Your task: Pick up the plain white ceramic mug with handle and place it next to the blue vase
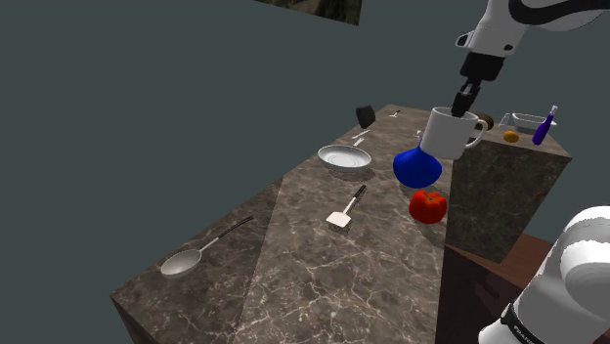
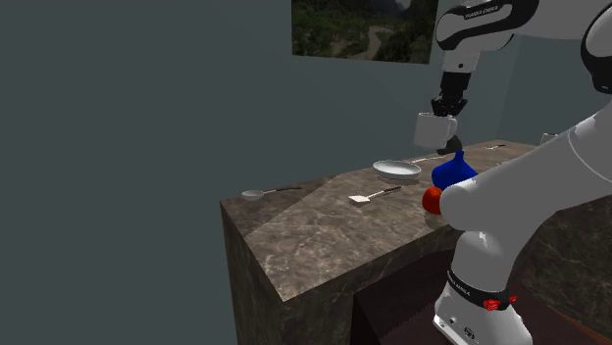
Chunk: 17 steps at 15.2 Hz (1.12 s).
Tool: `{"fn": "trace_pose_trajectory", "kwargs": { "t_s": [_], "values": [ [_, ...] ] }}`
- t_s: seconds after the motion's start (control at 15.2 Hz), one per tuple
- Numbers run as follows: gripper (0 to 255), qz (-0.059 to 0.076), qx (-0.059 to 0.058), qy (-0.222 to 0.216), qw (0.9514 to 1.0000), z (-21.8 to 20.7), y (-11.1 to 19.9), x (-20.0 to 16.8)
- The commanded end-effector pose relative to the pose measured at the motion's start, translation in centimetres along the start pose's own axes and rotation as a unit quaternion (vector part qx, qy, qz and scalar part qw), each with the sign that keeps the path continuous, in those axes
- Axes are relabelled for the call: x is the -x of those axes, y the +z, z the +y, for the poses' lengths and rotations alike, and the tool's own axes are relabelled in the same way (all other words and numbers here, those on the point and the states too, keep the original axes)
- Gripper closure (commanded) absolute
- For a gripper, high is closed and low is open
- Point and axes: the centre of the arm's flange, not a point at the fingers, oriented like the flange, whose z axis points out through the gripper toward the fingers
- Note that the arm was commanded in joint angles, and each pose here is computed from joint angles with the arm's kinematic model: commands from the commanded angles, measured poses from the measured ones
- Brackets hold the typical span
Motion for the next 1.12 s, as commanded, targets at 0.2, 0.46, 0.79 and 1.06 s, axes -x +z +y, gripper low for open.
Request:
{"fn": "trace_pose_trajectory", "kwargs": {
  "t_s": [0.2, 0.46, 0.79, 1.06],
  "values": [
    [255, 0.0, 0.0, 0.0, 1.0, 6.7, -0.1, 0.8],
    [255, 0.0, 0.0, 0.0, 1.0, 11.9, -0.2, 1.3],
    [255, 0.0, 0.0, 0.0, 1.0, 13.8, 1.4, 1.7],
    [255, 0.0, 0.0, 0.0, 1.0, 13.9, 3.5, 1.9]
  ]
}}
